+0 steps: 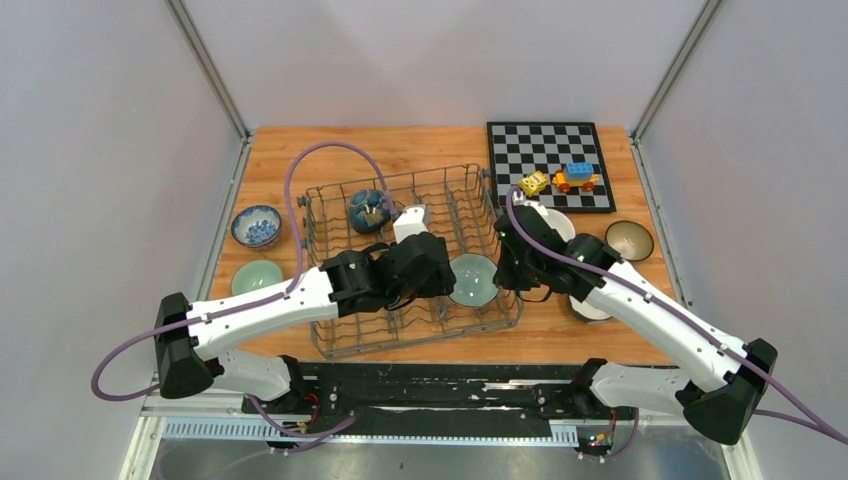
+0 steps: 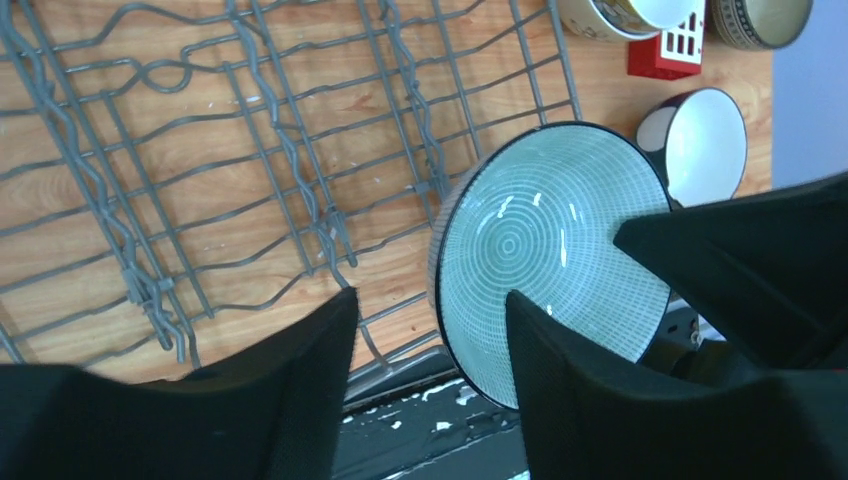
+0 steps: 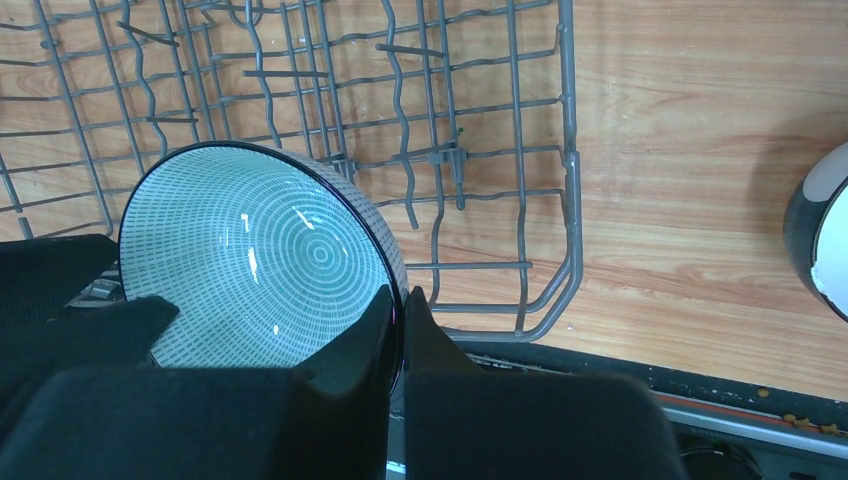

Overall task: Unload the bowls from the dish rack
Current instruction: Pick up the bowl from the dish rack.

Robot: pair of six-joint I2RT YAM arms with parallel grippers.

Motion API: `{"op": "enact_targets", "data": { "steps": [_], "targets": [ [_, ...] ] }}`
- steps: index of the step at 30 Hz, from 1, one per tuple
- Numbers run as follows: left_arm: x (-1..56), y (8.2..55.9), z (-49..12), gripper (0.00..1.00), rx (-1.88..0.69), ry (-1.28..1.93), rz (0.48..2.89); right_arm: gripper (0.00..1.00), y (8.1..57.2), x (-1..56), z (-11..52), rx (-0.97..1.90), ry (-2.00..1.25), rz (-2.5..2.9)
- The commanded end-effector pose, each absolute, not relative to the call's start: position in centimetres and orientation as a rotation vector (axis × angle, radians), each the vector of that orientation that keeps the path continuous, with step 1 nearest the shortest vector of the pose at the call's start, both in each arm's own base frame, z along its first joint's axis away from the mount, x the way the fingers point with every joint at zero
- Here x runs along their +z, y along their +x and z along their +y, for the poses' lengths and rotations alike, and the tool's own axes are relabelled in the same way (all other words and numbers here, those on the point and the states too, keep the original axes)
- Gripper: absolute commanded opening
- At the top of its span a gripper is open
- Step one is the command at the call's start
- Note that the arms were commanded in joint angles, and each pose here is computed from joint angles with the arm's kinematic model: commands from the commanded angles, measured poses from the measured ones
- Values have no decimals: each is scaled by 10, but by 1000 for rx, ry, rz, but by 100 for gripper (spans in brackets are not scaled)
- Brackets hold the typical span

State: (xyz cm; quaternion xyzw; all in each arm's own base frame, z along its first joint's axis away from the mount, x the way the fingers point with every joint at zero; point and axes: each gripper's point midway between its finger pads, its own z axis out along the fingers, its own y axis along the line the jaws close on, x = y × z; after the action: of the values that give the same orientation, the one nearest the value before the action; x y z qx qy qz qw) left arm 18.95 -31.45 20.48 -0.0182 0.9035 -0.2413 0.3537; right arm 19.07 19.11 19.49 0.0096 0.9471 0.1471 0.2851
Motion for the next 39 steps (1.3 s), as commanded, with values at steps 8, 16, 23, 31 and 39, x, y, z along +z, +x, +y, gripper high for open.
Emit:
{"op": "enact_targets", "data": {
  "steps": [8,16,23,31,39],
  "targets": [
    [205,204,-308,31,-533,-95,2323,0,198,206,201,437,29,2494],
    [200,206,-311,28,-515,-85,2333,0,198,206,206,438,20,2492],
    [196,204,-313,25,-509,-69,2348,0,198,206,207,434,10,2488],
    [193,202,-315,14,-525,-54,2358,0,198,205,209,435,9,2490],
    [190,198,-321,0,-562,-17,2367,0,197,207,211,447,-2,2481]
  ]
}}
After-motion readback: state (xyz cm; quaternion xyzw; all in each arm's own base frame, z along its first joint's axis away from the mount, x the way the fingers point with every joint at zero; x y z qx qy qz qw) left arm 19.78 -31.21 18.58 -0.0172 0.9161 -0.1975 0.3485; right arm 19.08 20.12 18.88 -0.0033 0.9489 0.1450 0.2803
